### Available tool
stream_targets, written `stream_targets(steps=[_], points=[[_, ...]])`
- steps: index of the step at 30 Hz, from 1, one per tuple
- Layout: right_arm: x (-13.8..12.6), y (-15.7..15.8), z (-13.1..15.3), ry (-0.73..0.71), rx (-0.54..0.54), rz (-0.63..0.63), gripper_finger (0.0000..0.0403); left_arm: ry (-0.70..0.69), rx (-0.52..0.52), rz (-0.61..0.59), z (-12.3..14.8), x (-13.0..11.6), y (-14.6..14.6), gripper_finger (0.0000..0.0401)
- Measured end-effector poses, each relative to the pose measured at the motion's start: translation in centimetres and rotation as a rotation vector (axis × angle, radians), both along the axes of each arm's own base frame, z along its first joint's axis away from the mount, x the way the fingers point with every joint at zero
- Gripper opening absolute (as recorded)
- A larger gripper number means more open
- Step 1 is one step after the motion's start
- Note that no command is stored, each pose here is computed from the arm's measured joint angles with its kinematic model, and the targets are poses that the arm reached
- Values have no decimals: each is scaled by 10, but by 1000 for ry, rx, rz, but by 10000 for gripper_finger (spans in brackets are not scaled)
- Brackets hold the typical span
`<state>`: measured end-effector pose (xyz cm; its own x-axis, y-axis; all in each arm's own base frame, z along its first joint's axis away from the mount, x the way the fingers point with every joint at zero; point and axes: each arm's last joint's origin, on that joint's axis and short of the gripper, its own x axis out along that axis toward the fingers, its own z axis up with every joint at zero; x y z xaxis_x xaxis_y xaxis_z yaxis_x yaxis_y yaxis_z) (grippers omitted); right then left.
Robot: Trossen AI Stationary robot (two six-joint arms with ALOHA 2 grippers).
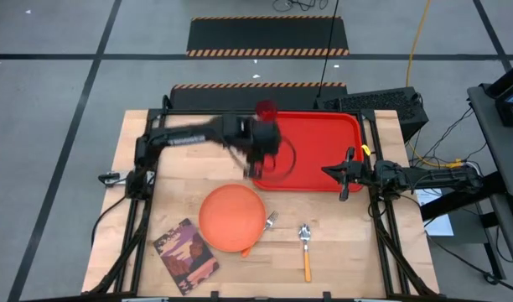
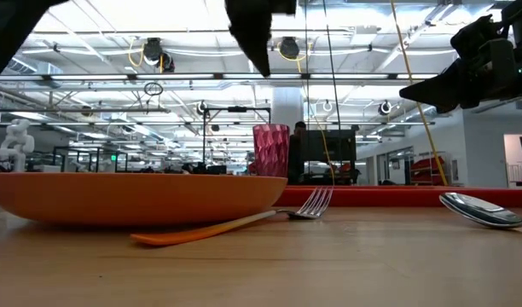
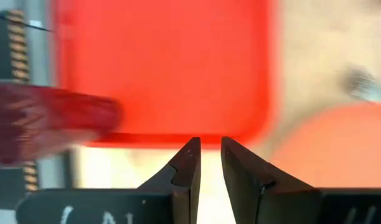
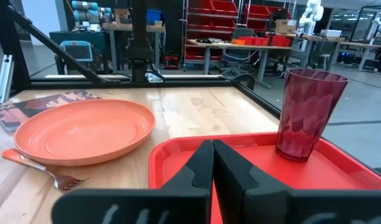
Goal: Pick and place plate/cup/fork/spoon on tray
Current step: Put the orange plate on the center of the red tray
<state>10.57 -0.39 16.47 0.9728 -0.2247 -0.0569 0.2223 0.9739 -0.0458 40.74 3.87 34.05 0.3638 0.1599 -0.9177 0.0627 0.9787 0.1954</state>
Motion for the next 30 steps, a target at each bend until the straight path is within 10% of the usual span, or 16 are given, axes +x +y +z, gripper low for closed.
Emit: stream_targets(steps=[17, 30], points=[[4, 0, 0, -46, 211, -1, 0, 105, -180, -112, -67, -43, -233, 68], [16, 13, -16, 101, 424, 98, 0, 30, -207, 35, -129, -75, -285, 200]])
